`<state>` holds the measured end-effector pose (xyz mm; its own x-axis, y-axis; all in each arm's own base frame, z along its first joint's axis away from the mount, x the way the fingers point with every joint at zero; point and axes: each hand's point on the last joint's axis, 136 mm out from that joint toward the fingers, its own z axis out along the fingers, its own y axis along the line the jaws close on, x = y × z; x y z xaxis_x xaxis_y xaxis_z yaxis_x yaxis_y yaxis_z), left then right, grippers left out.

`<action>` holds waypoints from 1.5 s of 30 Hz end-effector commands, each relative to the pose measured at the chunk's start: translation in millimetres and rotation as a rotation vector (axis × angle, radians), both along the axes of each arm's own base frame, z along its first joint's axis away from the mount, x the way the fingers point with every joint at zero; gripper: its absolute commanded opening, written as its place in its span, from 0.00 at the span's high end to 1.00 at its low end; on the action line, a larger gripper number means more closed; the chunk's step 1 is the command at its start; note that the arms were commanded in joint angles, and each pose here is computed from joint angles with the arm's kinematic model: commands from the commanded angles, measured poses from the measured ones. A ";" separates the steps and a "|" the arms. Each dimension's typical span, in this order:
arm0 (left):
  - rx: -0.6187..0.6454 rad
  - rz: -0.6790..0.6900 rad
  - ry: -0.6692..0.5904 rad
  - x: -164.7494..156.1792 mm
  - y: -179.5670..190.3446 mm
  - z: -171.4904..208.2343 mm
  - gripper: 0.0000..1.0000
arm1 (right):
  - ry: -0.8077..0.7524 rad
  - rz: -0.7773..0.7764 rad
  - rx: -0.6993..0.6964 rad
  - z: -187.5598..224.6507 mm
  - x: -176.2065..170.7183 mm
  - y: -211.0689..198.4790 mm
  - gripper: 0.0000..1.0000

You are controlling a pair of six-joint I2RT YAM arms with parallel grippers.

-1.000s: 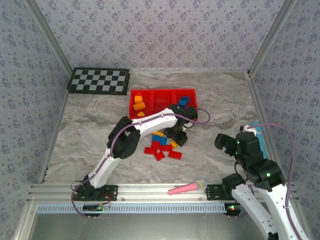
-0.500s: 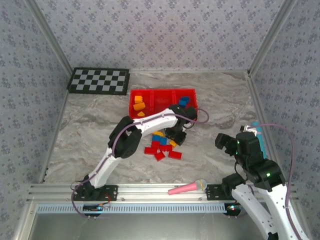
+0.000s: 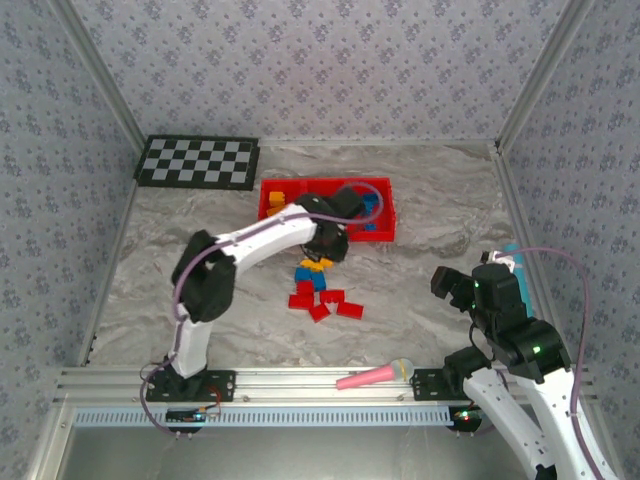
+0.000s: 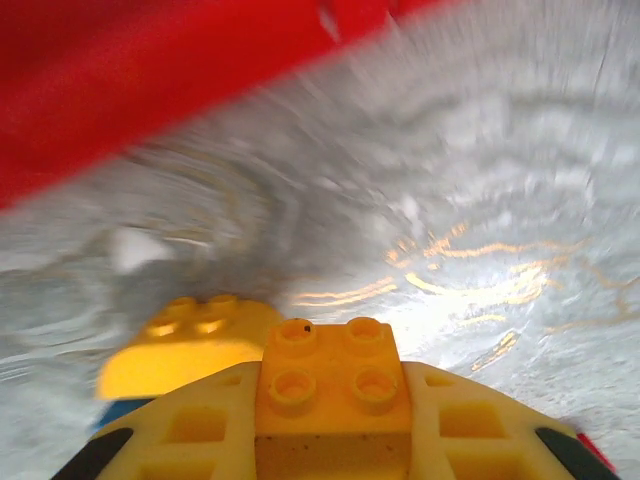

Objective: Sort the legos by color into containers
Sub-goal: Pick up the lego from the center of the table, then place the lego in the container.

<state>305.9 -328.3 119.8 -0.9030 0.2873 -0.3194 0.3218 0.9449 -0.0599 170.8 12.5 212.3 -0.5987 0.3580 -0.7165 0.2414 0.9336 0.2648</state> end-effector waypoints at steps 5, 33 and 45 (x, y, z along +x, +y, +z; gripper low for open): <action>-0.135 0.206 -0.197 54.9 46.4 81.4 0.80 | -0.009 -0.036 -0.026 5.5 -3.8 -9.7 0.00; -0.236 0.439 -0.166 189.3 104.9 22.6 0.61 | -0.013 -0.039 -0.035 14.5 -9.1 -13.2 0.00; -0.331 0.352 -0.273 125.6 122.6 58.4 0.00 | 0.003 -0.012 -0.002 5.5 -0.1 -2.3 0.00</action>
<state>437.5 -202.1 129.8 -0.8636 -0.1676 -0.4755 -0.0382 0.9622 -0.2697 166.7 7.1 221.1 -0.5898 0.3571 -0.7243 0.2542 0.9334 0.2532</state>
